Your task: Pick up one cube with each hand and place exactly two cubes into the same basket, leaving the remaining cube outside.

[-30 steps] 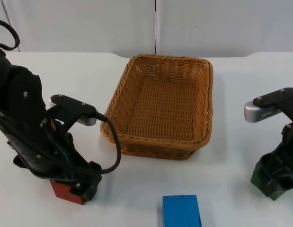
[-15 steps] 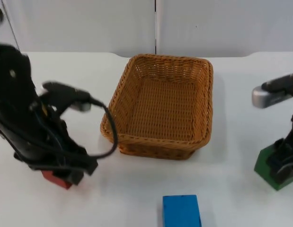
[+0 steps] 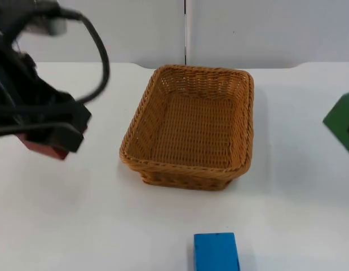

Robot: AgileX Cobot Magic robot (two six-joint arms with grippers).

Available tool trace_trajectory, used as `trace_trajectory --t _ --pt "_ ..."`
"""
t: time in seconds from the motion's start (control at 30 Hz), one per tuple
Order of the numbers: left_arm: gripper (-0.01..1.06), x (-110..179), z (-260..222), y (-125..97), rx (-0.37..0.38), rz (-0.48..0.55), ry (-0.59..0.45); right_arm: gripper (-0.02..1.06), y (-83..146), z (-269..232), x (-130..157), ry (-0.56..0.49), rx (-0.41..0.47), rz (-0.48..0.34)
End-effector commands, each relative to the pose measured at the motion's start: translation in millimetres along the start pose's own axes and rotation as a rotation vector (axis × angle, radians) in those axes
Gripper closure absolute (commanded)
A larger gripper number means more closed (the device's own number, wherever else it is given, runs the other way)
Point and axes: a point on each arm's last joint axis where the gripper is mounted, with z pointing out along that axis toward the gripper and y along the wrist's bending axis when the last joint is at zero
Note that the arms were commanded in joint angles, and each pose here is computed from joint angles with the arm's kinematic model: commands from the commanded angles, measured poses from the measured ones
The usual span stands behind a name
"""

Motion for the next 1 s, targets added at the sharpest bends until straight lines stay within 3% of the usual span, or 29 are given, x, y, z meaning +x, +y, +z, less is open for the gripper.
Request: trace_trajectory --t 0.0,0.33,0.97 --pt "1.05 0.1 -13.6 -1.6 0.014 -0.022 -0.032 1.05 1.6 -12.2 -2.0 -0.046 -0.001 -0.002" --pt "1.05 8.3 -48.9 -5.3 0.031 -0.021 -0.091 1.05 1.9 -36.1 -2.4 -0.137 0.004 -0.003" --pt "1.05 9.7 -49.4 -5.8 0.035 0.004 -0.079 1.05 1.3 -37.3 -8.8 -0.209 0.009 0.004"
